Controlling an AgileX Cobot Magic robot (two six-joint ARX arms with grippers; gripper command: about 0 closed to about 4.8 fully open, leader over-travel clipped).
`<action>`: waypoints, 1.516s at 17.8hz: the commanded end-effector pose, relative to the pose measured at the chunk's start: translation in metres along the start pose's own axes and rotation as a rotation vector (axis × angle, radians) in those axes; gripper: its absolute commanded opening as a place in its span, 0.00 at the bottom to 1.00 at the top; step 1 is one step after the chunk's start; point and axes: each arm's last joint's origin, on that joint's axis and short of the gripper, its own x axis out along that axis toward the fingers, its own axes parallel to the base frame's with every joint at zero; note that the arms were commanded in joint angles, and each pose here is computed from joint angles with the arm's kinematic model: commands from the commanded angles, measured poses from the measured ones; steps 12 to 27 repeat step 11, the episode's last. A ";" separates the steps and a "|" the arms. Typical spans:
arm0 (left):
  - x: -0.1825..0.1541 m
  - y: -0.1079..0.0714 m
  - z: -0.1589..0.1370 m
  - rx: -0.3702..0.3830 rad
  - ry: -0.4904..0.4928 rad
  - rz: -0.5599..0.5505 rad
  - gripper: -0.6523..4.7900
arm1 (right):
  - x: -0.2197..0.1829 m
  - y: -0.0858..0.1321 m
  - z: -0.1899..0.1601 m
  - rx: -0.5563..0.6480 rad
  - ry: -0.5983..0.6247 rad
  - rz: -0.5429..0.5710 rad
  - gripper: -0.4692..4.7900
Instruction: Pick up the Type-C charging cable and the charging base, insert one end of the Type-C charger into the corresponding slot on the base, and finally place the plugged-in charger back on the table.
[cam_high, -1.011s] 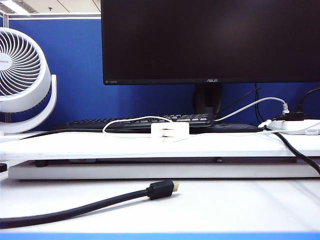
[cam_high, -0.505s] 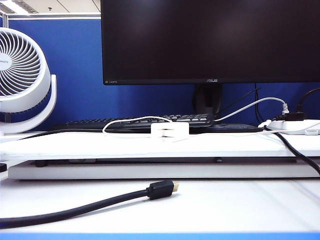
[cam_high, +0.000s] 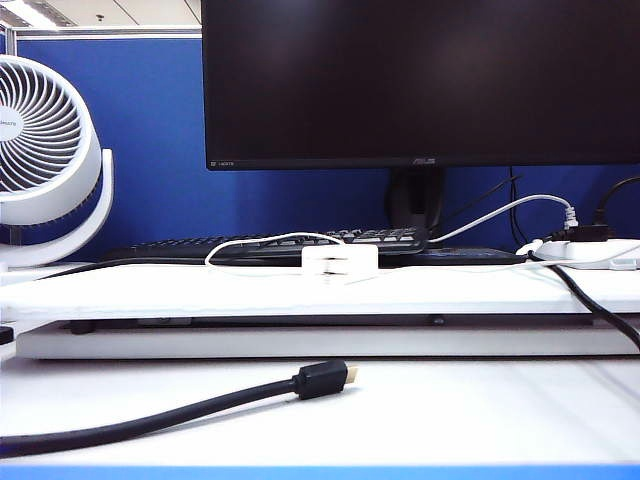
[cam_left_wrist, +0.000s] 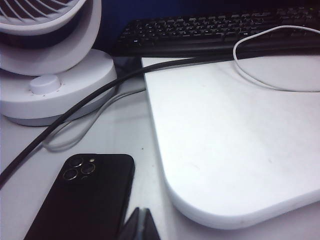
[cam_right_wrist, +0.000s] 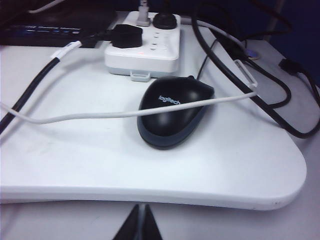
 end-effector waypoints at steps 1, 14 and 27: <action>0.000 0.000 -0.001 0.001 0.010 -0.005 0.11 | 0.001 0.000 -0.001 -0.003 0.000 0.006 0.08; 0.000 0.000 -0.001 0.001 0.010 -0.005 0.11 | 0.003 0.005 -0.002 0.001 -0.053 0.140 0.08; 0.000 0.000 -0.001 0.001 0.010 -0.005 0.11 | 0.003 0.005 -0.002 0.001 -0.053 0.140 0.08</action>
